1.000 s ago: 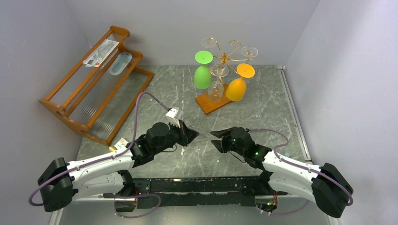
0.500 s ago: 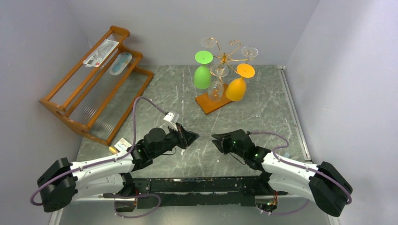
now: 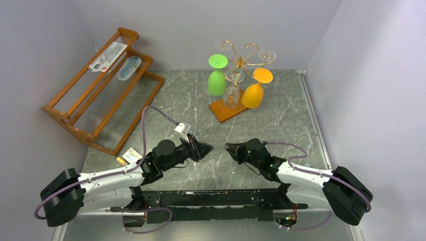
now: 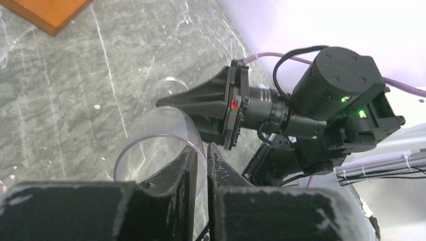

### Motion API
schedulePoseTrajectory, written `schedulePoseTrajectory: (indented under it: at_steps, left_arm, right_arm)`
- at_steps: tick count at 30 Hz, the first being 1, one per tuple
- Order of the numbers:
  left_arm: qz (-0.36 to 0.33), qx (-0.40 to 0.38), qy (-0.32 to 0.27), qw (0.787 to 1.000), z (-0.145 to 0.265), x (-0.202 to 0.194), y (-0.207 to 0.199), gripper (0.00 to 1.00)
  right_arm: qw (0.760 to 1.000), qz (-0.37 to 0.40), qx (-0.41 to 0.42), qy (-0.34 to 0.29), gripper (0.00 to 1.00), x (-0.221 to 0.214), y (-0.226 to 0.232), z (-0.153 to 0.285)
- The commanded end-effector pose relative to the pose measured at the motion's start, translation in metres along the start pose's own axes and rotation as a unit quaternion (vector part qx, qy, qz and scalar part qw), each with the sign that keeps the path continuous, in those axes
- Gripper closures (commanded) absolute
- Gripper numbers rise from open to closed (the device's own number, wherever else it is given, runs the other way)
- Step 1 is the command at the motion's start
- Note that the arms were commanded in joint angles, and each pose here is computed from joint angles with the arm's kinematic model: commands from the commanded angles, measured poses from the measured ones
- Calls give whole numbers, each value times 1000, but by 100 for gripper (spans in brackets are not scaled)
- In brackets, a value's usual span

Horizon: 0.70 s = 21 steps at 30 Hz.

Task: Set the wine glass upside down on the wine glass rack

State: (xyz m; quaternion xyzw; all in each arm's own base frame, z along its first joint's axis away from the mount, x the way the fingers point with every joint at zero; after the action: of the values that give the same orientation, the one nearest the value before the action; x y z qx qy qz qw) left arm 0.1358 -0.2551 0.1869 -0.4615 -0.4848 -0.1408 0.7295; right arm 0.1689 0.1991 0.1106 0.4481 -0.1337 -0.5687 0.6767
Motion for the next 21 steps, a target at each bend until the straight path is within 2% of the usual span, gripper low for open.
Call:
schedulePoseTrajectory:
  at_steps: [1, 4, 6, 13, 16, 21]
  left_arm:
    - [5, -55, -34, 998, 3, 12, -17, 84]
    - [7, -56, -34, 998, 5, 12, -17, 77]
    - [9, -56, -34, 998, 7, 12, -17, 70]
    - [16, -31, -28, 999, 16, 16, -15, 22]
    - [-7, -26, 10, 1000, 21, 11, -14, 12]
    - [-25, -19, 32, 999, 33, 17, -17, 6]
  right_arm:
    - [1000, 0, 18, 7, 87, -4, 6, -1]
    - [1000, -1, 24, 5, 100, -3, 7, 0]
    - [1000, -1, 26, -3, 100, 0, 7, 2]
    - [998, 17, 46, -48, 100, 11, 13, 11]
    - [995, 38, 53, -75, 100, 18, 15, 17]
    - [988, 77, 64, -119, 100, 30, 18, 26]
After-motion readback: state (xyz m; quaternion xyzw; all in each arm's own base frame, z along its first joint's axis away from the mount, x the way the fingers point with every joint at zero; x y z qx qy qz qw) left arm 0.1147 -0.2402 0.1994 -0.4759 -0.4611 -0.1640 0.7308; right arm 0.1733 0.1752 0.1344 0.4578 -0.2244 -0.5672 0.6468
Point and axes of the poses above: each gripper's point midway between its finger pads, its own z axis back along the fingers, its own y axis along the line the jaws close on, x = y × z, the point moved 7 cm from there along z, back along the fingers, and after that the axes turned 8 degrees about -z, right-handed, at the moved point
